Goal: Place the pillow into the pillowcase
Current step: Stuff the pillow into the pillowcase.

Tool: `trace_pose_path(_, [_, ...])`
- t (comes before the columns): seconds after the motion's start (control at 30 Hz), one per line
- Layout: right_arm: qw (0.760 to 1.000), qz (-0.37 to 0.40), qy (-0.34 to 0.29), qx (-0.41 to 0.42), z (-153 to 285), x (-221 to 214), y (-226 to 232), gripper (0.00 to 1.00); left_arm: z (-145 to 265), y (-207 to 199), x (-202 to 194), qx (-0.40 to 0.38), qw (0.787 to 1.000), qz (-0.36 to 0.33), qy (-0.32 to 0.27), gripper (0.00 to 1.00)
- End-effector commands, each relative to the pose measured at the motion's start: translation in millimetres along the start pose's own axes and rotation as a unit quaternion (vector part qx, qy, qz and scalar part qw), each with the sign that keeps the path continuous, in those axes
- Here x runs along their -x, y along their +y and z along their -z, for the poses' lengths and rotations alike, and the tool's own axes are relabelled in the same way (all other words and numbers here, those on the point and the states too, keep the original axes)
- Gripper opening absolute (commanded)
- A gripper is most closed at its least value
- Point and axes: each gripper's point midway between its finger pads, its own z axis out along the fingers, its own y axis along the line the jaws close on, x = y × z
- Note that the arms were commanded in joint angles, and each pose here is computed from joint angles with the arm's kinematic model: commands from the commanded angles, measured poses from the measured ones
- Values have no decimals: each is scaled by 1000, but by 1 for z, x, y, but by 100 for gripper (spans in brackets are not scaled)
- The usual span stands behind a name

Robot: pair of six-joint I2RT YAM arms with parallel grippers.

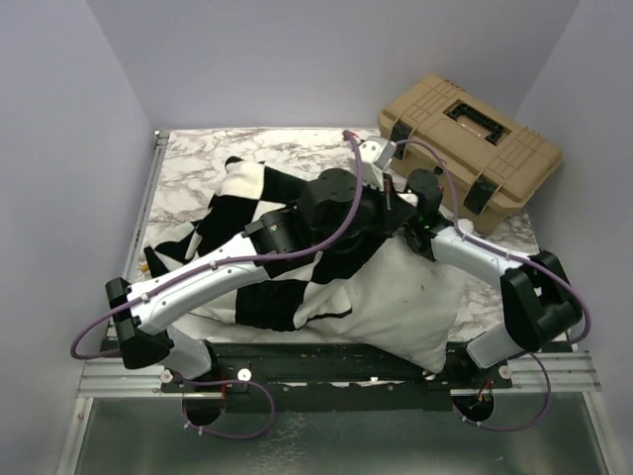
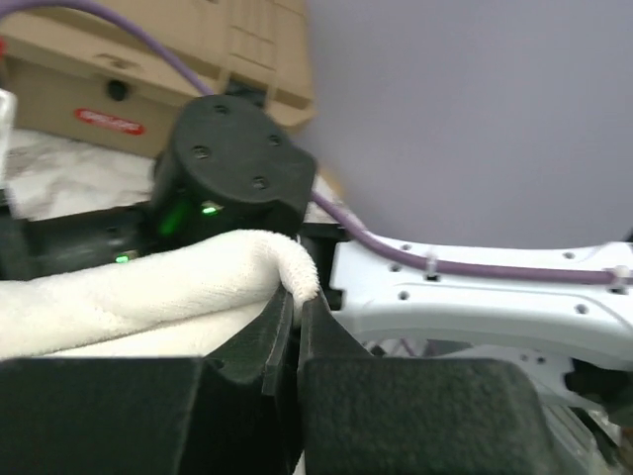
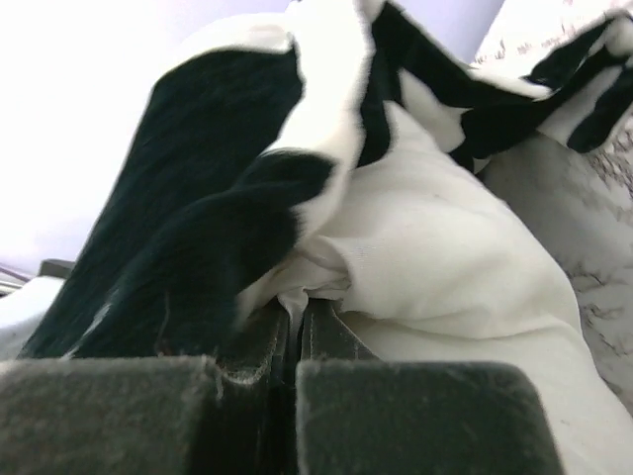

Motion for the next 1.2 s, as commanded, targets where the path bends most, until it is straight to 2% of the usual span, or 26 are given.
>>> trace_pose_path(0.0, [992, -7, -120, 33, 9, 36, 42, 0, 6, -127, 23, -170, 984, 36, -24, 0])
trace_pose_path(0.1, [987, -11, -155, 37, 17, 45, 51, 0, -5, -168, 2, -208, 977, 47, 3, 0])
trace_pose_path(0.23, [980, -12, -193, 38, 25, 53, 60, 0, -28, -203, -38, -233, 969, 73, 50, 0])
trace_pose_path(0.43, [967, -31, -253, -17, 45, 61, 44, 0, -35, -254, -95, -285, 947, 90, 117, 0])
trace_pose_path(0.5, [960, -41, -277, -27, 53, 63, 40, 0, -35, -257, -114, -289, 944, 83, 137, 0])
trace_pose_path(0.57, [955, -45, -292, -40, 60, 64, 35, 0, -34, -248, -129, -278, 945, 73, 154, 0])
trace_pose_path(0.63, [952, -46, -297, -53, 65, 62, 30, 0, -34, -224, -132, -232, 960, 56, 146, 0])
trace_pose_path(0.8, [941, -58, -313, -114, 79, 57, 4, 0, -20, -136, -103, -79, 994, 14, 78, 0])
trace_pose_path(0.97, [940, -54, -305, -144, 86, 47, -11, 0, 9, -41, -73, 80, 997, -16, 6, 0])
trace_pose_path(1.03, [947, -46, -282, -144, 82, 40, -11, 0, 22, -23, -69, 101, 994, -31, -7, 0])
trace_pose_path(1.1, [958, -43, -252, -130, 75, 30, -10, 0, 24, -21, -76, 86, 994, -69, 9, 6])
trace_pose_path(1.17, [970, -34, -221, -97, 65, 21, -6, 0, 23, -33, -89, 37, 992, -117, 44, 17])
